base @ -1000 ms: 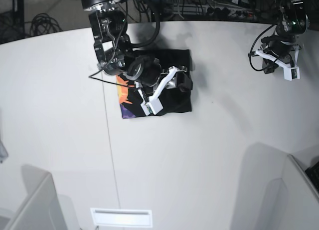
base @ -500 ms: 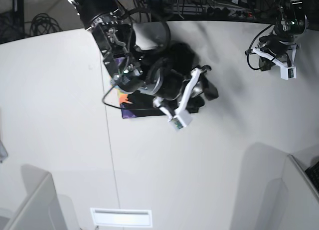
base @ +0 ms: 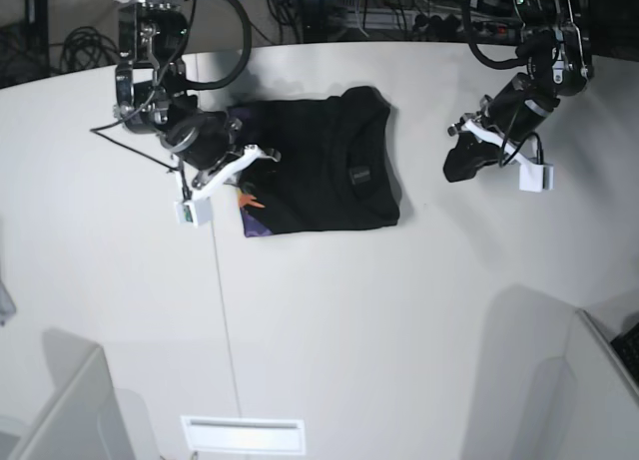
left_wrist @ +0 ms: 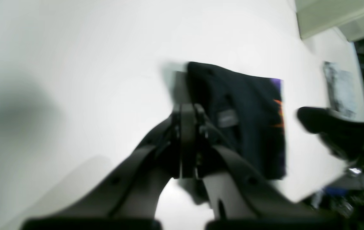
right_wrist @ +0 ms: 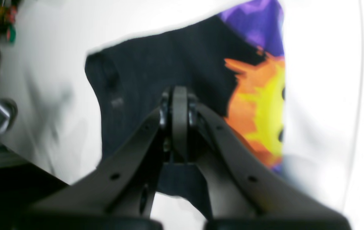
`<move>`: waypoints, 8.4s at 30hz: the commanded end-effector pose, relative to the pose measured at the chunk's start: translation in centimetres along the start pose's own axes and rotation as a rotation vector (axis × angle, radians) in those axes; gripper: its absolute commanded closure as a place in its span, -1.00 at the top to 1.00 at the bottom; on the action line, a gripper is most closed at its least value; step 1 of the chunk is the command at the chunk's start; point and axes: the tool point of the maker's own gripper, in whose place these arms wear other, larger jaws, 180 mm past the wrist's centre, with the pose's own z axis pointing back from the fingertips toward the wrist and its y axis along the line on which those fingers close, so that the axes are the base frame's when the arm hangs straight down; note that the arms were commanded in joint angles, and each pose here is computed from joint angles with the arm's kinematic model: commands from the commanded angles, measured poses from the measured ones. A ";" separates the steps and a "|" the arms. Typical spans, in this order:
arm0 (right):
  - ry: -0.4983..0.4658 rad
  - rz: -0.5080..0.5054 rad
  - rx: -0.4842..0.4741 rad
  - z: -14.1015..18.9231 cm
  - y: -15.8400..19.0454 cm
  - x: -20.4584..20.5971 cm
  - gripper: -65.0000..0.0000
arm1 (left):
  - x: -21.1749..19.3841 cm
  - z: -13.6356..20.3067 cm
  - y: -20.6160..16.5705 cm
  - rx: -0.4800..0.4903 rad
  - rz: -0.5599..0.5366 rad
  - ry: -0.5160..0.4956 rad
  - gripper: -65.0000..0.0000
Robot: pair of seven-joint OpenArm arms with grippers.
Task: Fold the T-shirt properly
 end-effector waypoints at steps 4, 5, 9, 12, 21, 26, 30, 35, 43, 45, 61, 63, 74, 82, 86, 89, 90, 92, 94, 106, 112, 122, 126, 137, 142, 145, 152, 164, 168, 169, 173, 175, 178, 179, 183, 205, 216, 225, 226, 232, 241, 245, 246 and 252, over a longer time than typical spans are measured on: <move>-0.064 0.002 -0.035 1.8 -1.4 1.3 -1.00 | 0.0 -1.8 -1.5 -0.070 0.014 0.006 -0.07; -0.082 0.000 -0.047 2.3 -1.7 1.6 -1.00 | -0.4 -2.5 -2.0 -0.089 0.015 0.022 0.18; -0.125 -0.006 -0.084 3.9 -2.9 2.4 -1.00 | -1.5 -4.5 -3.1 -0.133 0.022 0.075 0.85; -0.129 0.039 -0.076 4.5 -3.3 2.4 -1.00 | -2.7 -5.7 -2.9 -0.136 0.046 0.114 0.97; -0.158 0.085 -0.113 6.3 -5.8 2.8 -1.00 | -6.4 -9.2 -2.3 -0.140 0.107 0.242 0.96; -0.175 0.065 -0.151 7.1 -7.1 2.9 -1.00 | -8.1 -10.6 -2.2 -0.126 0.075 0.313 0.90; -0.196 0.050 -0.191 8.0 -8.4 3.3 -1.00 | -9.6 -11.3 -2.3 -0.115 0.042 0.356 0.42; -0.220 0.033 -0.235 9.1 -9.9 3.8 -1.00 | -9.7 -11.5 -2.2 -0.103 0.007 0.371 -0.61; -0.258 0.002 -0.307 11.0 -12.2 4.4 -1.00 | -10.0 -12.4 -2.5 -0.099 -0.084 0.412 -1.00; -0.266 -0.007 -0.326 11.5 -12.9 4.4 -1.00 | -10.1 -12.4 -2.5 -0.105 -0.149 0.444 -1.00; -0.290 -0.094 -0.495 16.1 -17.9 2.8 -1.00 | -9.5 -13.1 -4.0 -0.183 -0.700 0.668 -1.00; -0.285 -0.119 -0.505 16.4 -18.1 1.9 -1.00 | -9.0 -13.1 -3.6 -0.177 -0.761 0.688 -1.00; -0.287 -0.215 -0.515 16.2 -17.9 -0.5 -1.00 | -7.3 -14.2 -3.2 -0.166 -1.244 0.740 -1.00; -0.280 -0.271 -0.501 15.4 -17.1 -2.1 -1.00 | -6.0 -15.1 -2.8 -0.200 -1.705 0.752 -1.00; -0.278 -0.282 -0.498 15.3 -17.0 -2.4 -1.00 | -6.3 -15.7 -3.6 -0.229 -1.855 0.761 -1.00; -0.278 -0.283 -0.497 15.3 -16.9 -2.4 -1.00 | -6.8 -16.3 -5.2 -0.261 -1.867 0.740 -1.00; -0.278 -0.283 -0.497 15.3 -16.9 -2.4 -1.00 | -7.3 -16.4 -5.9 -0.278 -1.868 0.733 -1.00; -0.278 -0.283 -0.497 15.3 -16.9 -2.4 -1.00 | -8.0 -16.6 -6.9 -0.301 -1.870 0.722 -1.00; -0.278 -0.283 -0.497 15.3 -16.9 -2.4 -1.00 | -8.6 -16.8 -7.7 -0.324 -1.867 0.718 -1.00; -0.278 -0.283 -0.497 15.3 -16.9 -2.4 -1.00 | -10.9 -17.6 -6.6 -0.318 -1.807 0.792 -1.00; -0.278 -0.283 -0.497 15.3 -16.9 -2.4 -1.00 | -10.7 -17.7 -6.6 -0.310 -1.817 0.788 -1.00; -0.269 -0.283 -0.491 15.1 -16.8 -2.5 -1.00 | -10.2 -17.9 -6.7 -0.300 -1.822 0.781 -0.32; -0.267 -0.282 -0.488 15.0 -16.7 -2.5 -1.00 | -9.5 -18.2 -7.2 -0.294 -1.831 0.762 0.33; -0.265 -0.282 -0.487 15.0 -16.7 -2.6 -1.00 | -4.8 -19.3 -13.0 -0.302 -1.881 0.572 0.69; -0.265 -0.282 -0.487 15.0 -16.7 -2.6 -1.00 | -1.0 -19.2 -15.8 -0.285 -1.819 0.432 0.69; -0.265 -0.281 -0.488 15.0 -16.7 -2.5 -1.00 | -0.1 -18.9 -16.9 -0.291 -1.810 0.385 0.69; -0.255 -0.226 -0.485 15.3 -16.7 -2.3 -1.00 | 3.8 -16.6 -19.7 -0.281 -1.676 0.174 0.60; -0.281 0.031 -0.390 15.6 -15.1 -0.2 -1.00 | 5.5 -10.6 -13.9 -0.125 -1.346 0.032 -1.00; -0.242 0.128 -0.377 16.3 -15.2 -0.3 -1.00 | 4.3 -9.2 -11.1 -0.079 -1.313 0.070 -1.00; -0.224 0.153 -0.380 16.7 -15.4 -0.4 -1.00 | 3.4 -8.9 -10.7 -0.100 -1.306 0.073 -1.00; -0.207 0.200 -0.401 18.1 -16.2 -0.8 -1.00 | -1.1 -6.5 -10.3 -0.279 -1.242 0.014 -1.00; -0.204 0.225 -0.412 19.0 -16.5 -1.1 -1.00 | -3.6 -4.7 -10.7 -0.374 -1.180 -0.023 -1.00; -0.151 0.281 -0.457 20.2 -17.2 -2.1 -1.00 | -5.2 -2.5 -9.5 -0.364 -1.079 -0.063 -1.00; -0.117 0.308 -0.485 20.6 -17.6 -2.6 -1.00 | -5.4 -2.0 -8.8 -0.337 -1.058 -0.059 -1.00; 0.029 0.399 -0.603 21.9 -19.5 -4.8 -1.00 | -6.5 -0.1 -5.7 -0.240 -1.004 -0.010 -1.00; 0.658 0.366 -0.483 21.9 -19.0 -20.4 -1.00 | -23.4 11.2 2.9 -0.027 -0.643 0.472 -1.00; 0.907 0.381 -0.326 17.7 -19.8 -30.1 -1.00 | -30.2 12.2 11.1 0.159 -0.487 0.648 -1.00; 1.030 0.330 -0.193 15.1 -21.3 -36.4 -1.00 | -36.2 11.0 13.9 0.261 -0.300 0.738 -1.00; 1.032 0.313 -0.186 14.9 -21.5 -37.0 -1.00 | -37.0 10.8 14.1 0.271 -0.277 0.751 -1.00; 0.950 0.162 -0.139 12.3 -20.2 -41.0 -1.00 | -41.4 10.0 14.6 0.262 -0.267 0.787 -1.00; 0.718 0.158 -0.348 9.9 -20.8 -41.9 -1.00 | -41.8 8.3 15.2 0.243 -0.237 0.730 -1.00; 0.712 0.195 -0.402 9.7 -21.4 -41.6 -1.00 | -40.1 7.7 16.7 0.253 -0.277 0.722 -1.00; 0.708 0.197 -0.408 9.5 -21.2 -41.7 -1.00 | -39.8 7.7 17.1 0.257 -0.287 0.722 -1.00; 0.709 0.200 -0.412 9.0 -20.6 -41.9 -1.00 | -39.6 7.7 17.1 0.254 -0.295 0.704 -1.00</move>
